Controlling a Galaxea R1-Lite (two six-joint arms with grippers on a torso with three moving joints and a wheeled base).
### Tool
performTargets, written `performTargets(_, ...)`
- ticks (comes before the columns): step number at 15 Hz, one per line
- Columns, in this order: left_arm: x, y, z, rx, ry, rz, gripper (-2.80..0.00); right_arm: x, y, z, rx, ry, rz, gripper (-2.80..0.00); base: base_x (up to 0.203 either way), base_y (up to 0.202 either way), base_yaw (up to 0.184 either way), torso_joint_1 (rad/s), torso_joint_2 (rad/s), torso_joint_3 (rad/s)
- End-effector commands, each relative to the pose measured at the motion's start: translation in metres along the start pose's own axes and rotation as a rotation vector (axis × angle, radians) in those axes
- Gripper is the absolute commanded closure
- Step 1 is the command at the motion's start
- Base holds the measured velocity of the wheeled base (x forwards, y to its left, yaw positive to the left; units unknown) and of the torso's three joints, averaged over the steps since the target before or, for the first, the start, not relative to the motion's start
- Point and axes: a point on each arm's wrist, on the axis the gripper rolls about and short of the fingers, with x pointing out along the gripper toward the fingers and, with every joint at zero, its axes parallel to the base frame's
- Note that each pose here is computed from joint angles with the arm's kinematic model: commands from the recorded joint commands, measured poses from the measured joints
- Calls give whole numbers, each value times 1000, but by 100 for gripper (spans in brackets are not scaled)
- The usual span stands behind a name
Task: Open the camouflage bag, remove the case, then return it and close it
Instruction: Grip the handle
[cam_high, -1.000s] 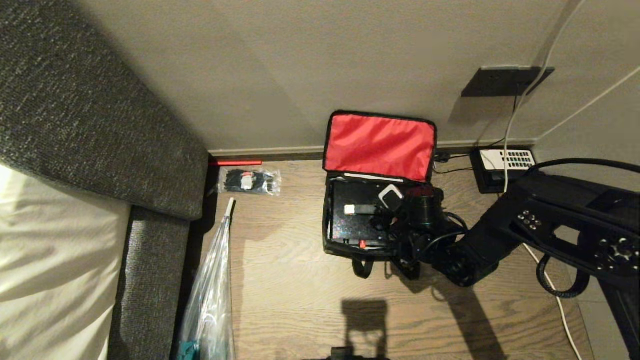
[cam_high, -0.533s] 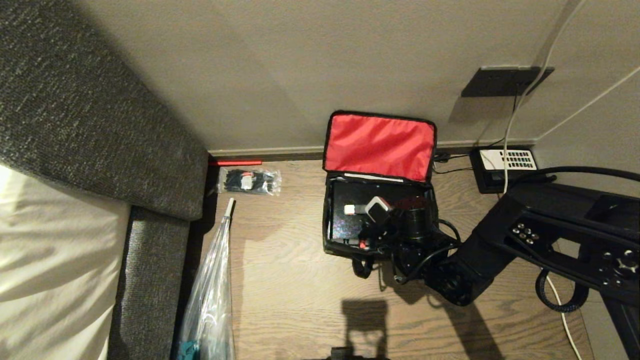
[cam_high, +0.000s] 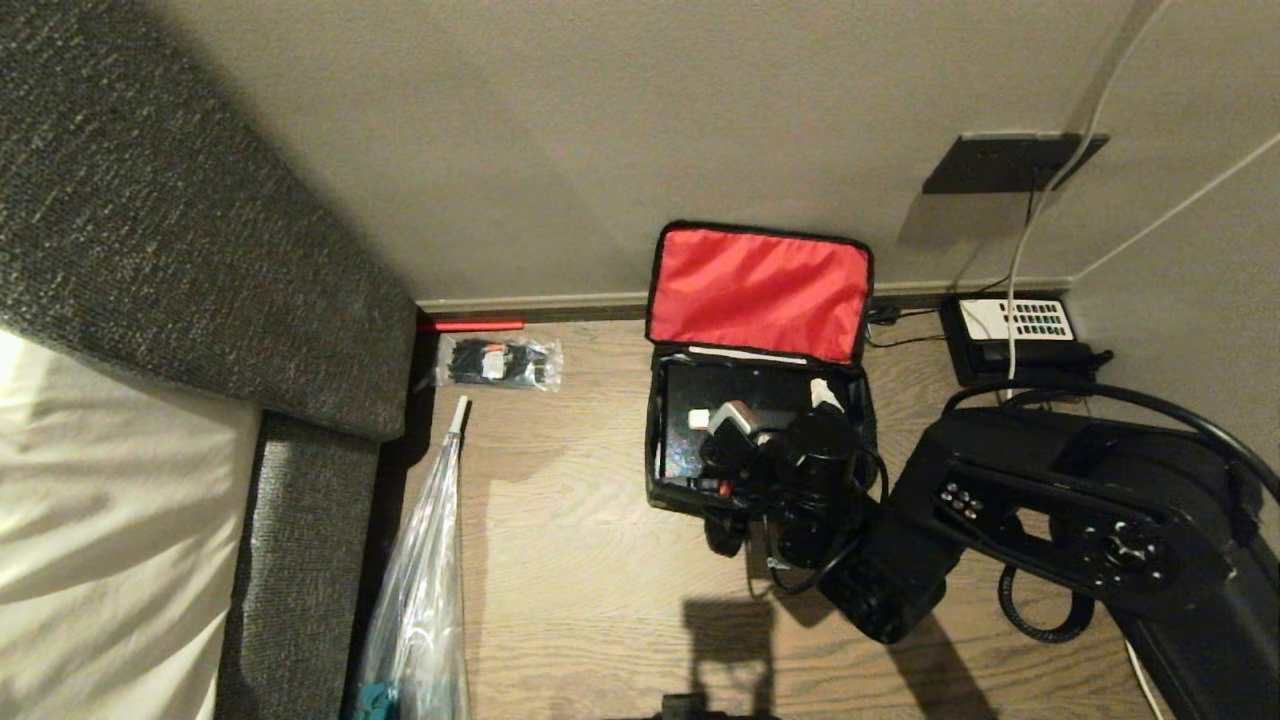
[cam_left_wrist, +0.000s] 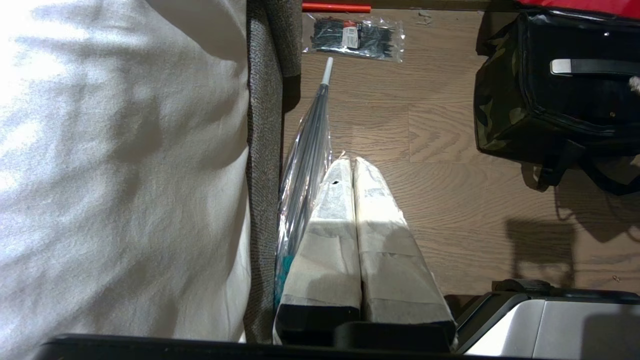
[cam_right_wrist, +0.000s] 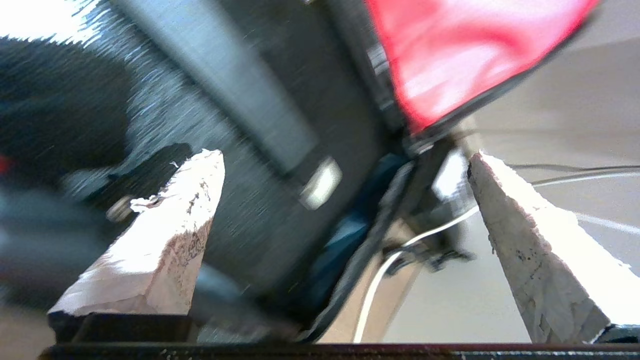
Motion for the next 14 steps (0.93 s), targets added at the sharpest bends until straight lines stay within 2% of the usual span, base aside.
performTargets(1, 0, 0, 0, -1, -2, 0, 0, 3, 19, -8, -73, -4, -24, -280, 0, 0, 0, 0, 0, 0)
performTargets(7, 0, 0, 0, -1, -2, -1, 0, 5, 44, -20, -191, 11, 6, -280, 0, 0, 0, 0, 0, 0)
performTargets(10, 0, 0, 0, -1, -2, 0, 0, 15, 51, -14, -162, -5, -22, -280, 0, 0, 0, 0, 0, 0)
performTargets(12, 0, 0, 0, -1, -2, 0, 0, 19, 47, -11, -172, -12, -37, -280, 0, 0, 0, 0, 0, 0)
performTargets(14, 0, 0, 0, -1, -2, -1, 0, 29, 37, -16, -254, -13, -53, -280, 0, 0, 0, 0, 0, 0)
